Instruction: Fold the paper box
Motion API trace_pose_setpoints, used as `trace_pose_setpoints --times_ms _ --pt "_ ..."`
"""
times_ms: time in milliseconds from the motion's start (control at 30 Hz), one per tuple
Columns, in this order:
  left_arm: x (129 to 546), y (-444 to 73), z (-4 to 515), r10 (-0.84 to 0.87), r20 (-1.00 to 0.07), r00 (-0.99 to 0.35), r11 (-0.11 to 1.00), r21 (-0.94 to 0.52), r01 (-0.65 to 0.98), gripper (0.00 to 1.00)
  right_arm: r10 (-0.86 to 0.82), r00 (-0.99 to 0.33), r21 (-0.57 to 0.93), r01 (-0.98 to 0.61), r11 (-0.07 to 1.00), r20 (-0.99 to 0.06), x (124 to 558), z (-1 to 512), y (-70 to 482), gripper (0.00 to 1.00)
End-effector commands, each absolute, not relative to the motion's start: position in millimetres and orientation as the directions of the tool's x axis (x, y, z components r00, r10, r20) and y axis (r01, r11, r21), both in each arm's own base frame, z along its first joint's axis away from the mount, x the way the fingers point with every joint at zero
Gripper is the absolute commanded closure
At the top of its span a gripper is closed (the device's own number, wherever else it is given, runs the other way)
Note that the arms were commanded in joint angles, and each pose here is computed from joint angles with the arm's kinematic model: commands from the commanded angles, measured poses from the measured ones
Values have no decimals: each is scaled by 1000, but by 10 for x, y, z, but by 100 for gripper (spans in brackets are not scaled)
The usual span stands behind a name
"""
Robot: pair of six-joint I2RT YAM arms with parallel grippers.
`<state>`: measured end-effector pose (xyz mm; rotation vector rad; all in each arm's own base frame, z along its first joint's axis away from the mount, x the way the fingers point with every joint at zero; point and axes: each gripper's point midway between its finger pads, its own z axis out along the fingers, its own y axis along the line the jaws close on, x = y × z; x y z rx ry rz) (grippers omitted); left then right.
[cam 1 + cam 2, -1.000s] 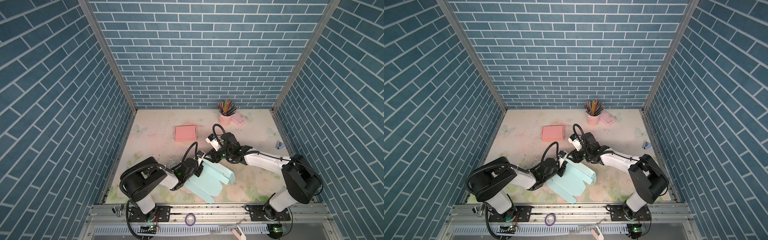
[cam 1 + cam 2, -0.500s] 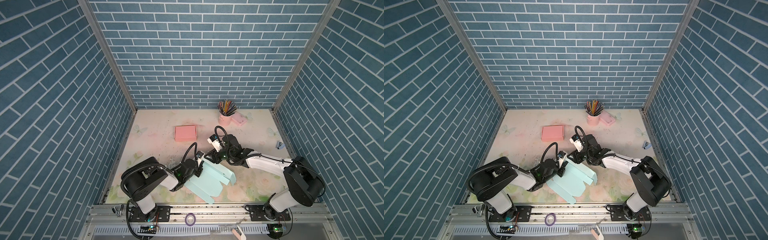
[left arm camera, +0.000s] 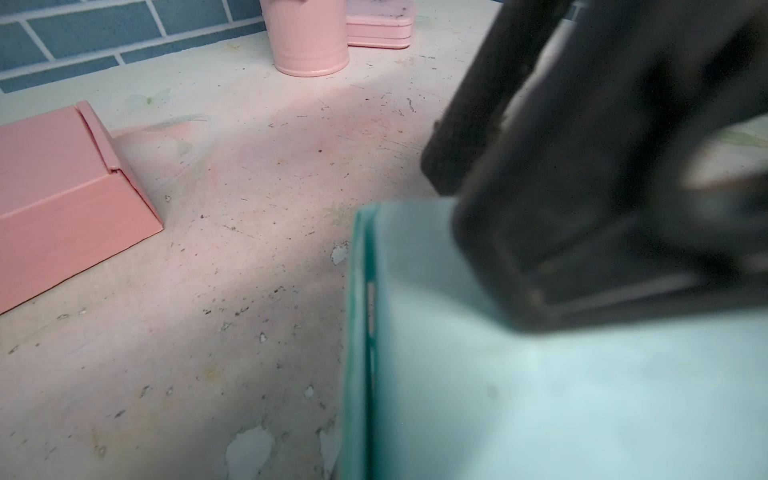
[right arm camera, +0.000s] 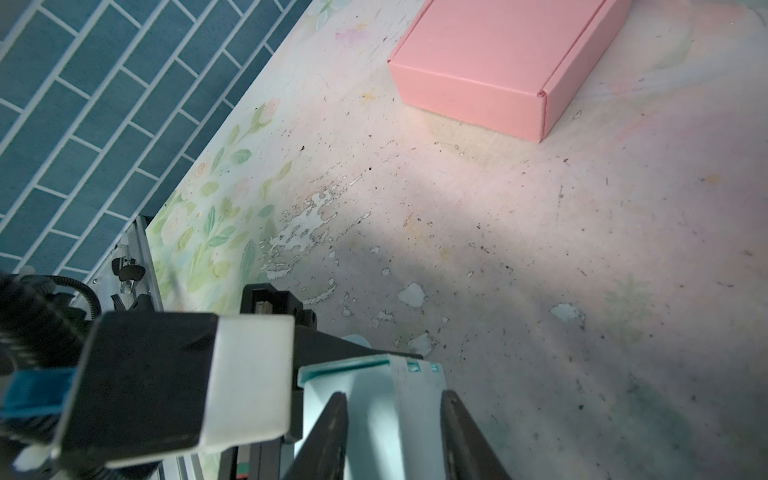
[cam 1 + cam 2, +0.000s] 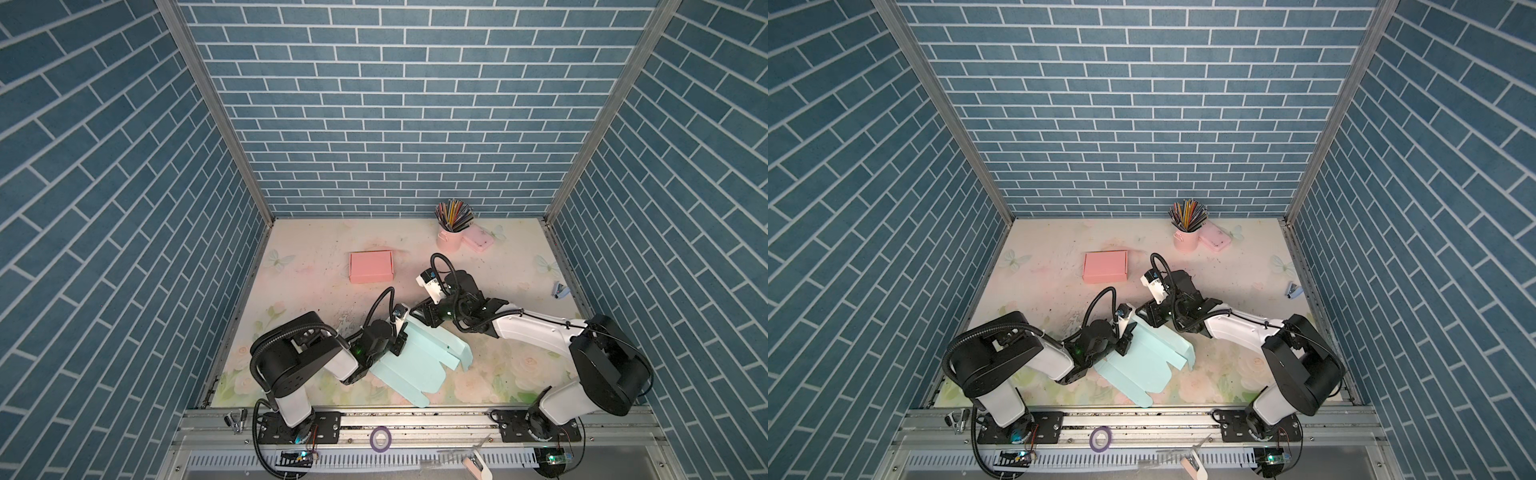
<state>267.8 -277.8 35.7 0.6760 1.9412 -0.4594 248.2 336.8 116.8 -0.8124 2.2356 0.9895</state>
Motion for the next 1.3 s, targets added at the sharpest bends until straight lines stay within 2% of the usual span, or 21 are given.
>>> trace_pose_setpoints --times_ms 0,233,400,767,1000,1267 --pt "2700 -2725 309 250 -898 -361 794 -23 607 95 -313 -714 462 -664 588 -627 2335 967 3317 63" --pt "2764 -2722 353 175 -912 -370 822 -72 565 97 -272 -751 488 -615 620 -601 2296 900 3330 64" --pt "2739 -2683 357 145 -918 -370 826 -94 556 83 -267 -744 456 -608 650 -612 2318 879 3268 64" --pt "2632 -2599 502 152 -927 -343 811 -82 579 75 -266 -736 430 -606 670 -623 2354 881 3222 65" --pt "2685 -2682 721 146 -939 -311 802 -71 592 74 -261 -735 428 -603 673 -626 2359 916 3216 66" --pt "2815 -2767 815 112 -951 -287 815 -77 574 77 -239 -742 446 -593 670 -626 2367 960 3231 66"
